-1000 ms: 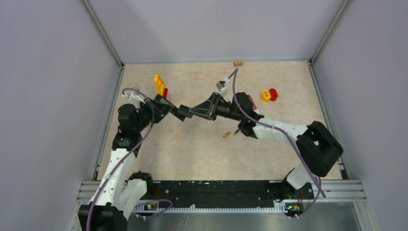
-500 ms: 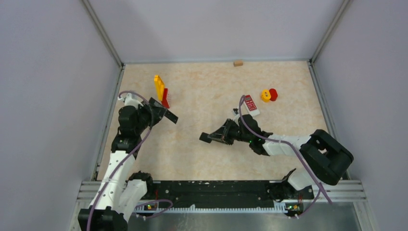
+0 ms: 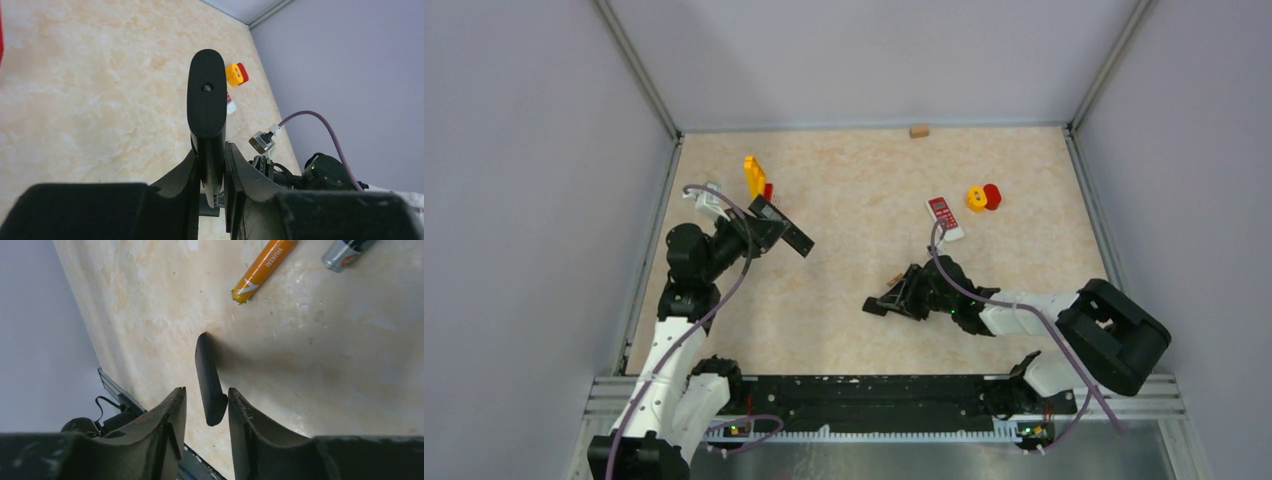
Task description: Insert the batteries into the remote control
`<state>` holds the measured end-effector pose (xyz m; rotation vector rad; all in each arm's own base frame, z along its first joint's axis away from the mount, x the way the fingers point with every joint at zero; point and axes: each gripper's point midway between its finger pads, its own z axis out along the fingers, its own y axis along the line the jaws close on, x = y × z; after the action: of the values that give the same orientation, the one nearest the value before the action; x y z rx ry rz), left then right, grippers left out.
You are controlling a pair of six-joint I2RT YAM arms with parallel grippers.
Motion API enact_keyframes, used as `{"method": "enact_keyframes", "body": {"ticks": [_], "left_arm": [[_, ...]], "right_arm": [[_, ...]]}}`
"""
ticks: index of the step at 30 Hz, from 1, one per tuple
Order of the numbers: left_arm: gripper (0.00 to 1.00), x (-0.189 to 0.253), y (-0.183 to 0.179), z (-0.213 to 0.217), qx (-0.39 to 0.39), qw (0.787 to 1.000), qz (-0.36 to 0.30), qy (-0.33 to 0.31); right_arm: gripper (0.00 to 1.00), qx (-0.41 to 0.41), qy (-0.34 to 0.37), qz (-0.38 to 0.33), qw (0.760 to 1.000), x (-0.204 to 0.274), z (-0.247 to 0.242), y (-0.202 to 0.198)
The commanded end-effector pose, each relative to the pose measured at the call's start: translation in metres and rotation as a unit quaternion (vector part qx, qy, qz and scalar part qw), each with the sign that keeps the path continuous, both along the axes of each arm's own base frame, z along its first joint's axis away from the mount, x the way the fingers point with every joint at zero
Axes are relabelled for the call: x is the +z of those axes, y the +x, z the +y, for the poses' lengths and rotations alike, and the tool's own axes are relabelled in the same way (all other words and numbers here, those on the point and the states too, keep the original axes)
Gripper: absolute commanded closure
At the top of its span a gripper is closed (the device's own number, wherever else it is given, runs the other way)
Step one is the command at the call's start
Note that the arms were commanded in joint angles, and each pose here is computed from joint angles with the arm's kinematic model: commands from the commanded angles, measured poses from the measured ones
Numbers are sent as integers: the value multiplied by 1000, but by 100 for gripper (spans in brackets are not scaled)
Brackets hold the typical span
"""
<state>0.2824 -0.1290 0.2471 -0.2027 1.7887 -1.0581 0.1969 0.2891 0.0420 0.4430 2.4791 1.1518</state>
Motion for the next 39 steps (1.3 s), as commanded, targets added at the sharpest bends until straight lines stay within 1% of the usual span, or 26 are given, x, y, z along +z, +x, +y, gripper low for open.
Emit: {"method": "enact_keyframes", "body": {"ticks": [1,5,8,12,15,18,20,23,25,26,29,34,39], "left_arm": [[100,41,-11,-10,-41,995,-93,-9],[100,43,-13,-12,-49,994,-97,-13],[100,44,-13,-11,-47,994,-98,-15],[100,49,-16,-13,-53,993,-107,-19],[100,57,-23,-19,-81,989,-124,-23],[100,69,-40,-31,-136,978,-154,-34],[100,77,-53,-37,-172,968,-177,-42],[100,84,-68,-43,-211,957,-194,-48],[100,87,-73,-45,-224,953,-198,-49],[100,87,-75,-46,-229,951,-199,-50],[100,91,-82,-47,-242,945,-212,-50],[100,93,-88,-49,-252,941,-221,-51],[100,92,-87,-49,-249,942,-220,-52]], "right_arm": [[59,-19,-37,-24,999,8,-15,4],[48,-28,-74,-43,996,17,-28,8],[45,-46,-121,-72,989,28,-45,20],[46,-58,-173,-93,979,43,-63,40],[51,-63,-222,-86,969,43,-74,52],[58,-69,-253,-79,962,42,-79,61],[62,-69,-255,-80,961,42,-77,66],[62,-61,-240,-84,965,43,-66,72],[59,-20,-211,-94,973,46,-45,75],[58,12,-190,-86,978,46,-31,70],[58,55,-187,-68,978,37,-11,67],[58,47,-193,-79,977,40,-9,74],[57,20,-226,-80,971,38,-22,81]]}}
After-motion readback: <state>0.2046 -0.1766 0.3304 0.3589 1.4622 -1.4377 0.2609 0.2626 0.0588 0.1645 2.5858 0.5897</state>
